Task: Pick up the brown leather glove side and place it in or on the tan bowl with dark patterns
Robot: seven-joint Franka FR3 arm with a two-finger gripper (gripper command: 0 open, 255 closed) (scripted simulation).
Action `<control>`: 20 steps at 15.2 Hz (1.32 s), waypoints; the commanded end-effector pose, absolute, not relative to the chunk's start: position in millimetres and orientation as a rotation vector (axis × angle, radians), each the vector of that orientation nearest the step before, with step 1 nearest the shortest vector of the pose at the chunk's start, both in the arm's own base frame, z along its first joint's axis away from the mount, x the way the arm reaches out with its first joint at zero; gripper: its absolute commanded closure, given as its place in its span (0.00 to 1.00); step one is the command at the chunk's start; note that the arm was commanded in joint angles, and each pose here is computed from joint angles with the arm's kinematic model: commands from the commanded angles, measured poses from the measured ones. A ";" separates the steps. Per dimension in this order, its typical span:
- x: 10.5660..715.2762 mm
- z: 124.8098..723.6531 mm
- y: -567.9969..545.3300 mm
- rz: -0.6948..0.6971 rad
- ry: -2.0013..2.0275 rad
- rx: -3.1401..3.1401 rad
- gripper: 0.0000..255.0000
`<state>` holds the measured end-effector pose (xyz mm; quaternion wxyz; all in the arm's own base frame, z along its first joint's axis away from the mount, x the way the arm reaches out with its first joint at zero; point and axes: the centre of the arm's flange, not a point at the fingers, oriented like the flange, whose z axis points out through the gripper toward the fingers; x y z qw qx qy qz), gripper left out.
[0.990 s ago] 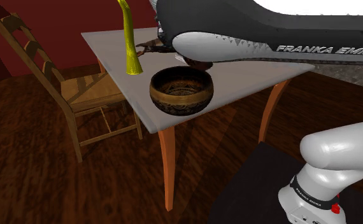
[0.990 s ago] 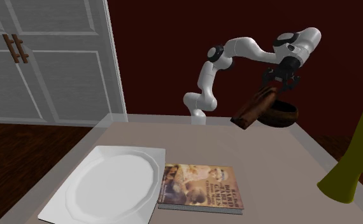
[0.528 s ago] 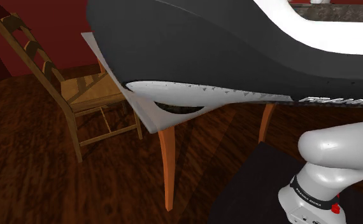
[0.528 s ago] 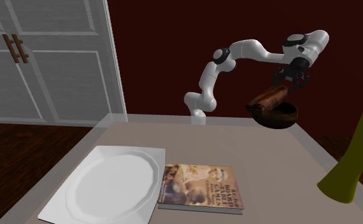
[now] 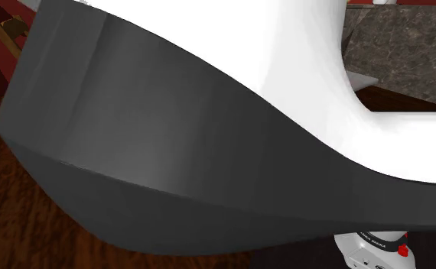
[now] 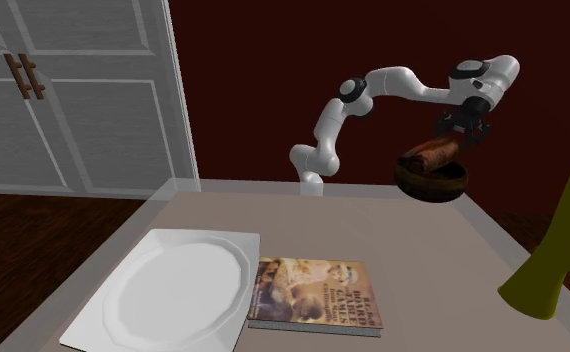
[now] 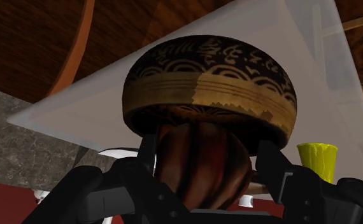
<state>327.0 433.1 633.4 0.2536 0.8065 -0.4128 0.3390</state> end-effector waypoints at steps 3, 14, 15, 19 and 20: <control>326.6 611.6 432.5 0.922 -1.122 2.192 1.00; 326.5 611.7 432.7 0.922 -1.122 2.192 0.00; 326.5 611.6 432.6 0.922 -1.122 2.192 0.00; 313.2 637.0 459.7 0.922 -1.122 2.192 0.00; 309.7 643.6 466.9 0.922 -1.122 2.192 0.00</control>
